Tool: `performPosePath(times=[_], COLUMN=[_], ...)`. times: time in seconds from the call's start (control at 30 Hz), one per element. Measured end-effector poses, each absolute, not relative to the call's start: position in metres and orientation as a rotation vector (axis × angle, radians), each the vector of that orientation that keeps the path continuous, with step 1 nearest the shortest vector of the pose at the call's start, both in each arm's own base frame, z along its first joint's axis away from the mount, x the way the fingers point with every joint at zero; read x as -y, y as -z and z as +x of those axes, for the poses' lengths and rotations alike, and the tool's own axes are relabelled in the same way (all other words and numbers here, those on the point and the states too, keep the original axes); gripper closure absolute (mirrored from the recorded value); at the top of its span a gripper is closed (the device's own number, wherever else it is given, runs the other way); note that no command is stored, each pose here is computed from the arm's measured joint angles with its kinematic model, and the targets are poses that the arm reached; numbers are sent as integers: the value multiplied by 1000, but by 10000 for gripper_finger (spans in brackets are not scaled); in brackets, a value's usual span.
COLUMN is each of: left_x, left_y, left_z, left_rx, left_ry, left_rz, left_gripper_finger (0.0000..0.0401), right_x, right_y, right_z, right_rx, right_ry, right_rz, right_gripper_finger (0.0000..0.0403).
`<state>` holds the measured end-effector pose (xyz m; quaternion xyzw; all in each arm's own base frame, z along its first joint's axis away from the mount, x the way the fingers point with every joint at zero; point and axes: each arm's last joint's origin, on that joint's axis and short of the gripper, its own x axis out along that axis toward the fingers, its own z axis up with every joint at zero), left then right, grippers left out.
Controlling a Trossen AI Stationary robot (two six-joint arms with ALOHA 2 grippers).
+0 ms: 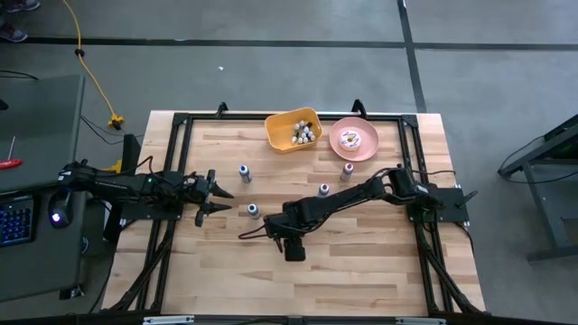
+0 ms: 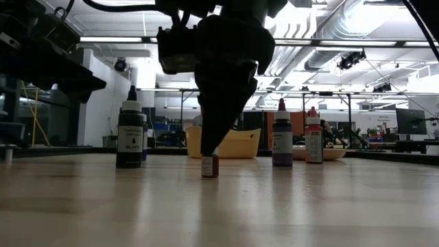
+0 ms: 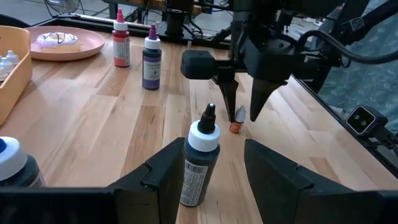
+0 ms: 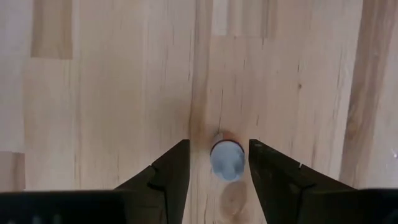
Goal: Pick & Place food coloring
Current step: Put the small orange food coloring bottle into the yellow bin
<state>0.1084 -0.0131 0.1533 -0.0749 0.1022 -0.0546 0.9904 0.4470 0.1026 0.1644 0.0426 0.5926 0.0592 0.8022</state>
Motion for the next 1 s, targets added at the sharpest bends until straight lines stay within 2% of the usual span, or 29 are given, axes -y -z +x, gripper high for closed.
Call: performPosePath(times=[1.0], left_x=[13], left_y=[-153], left_z=[108], left_rx=[-205], left_ry=[109], left_rz=[-150], left_gripper_finger=[238], right_x=[-102], right_y=[-168], right_z=[445], right_rx=[-1281], right_ry=[-106], right_rz=[66], right_gripper_finger=[250])
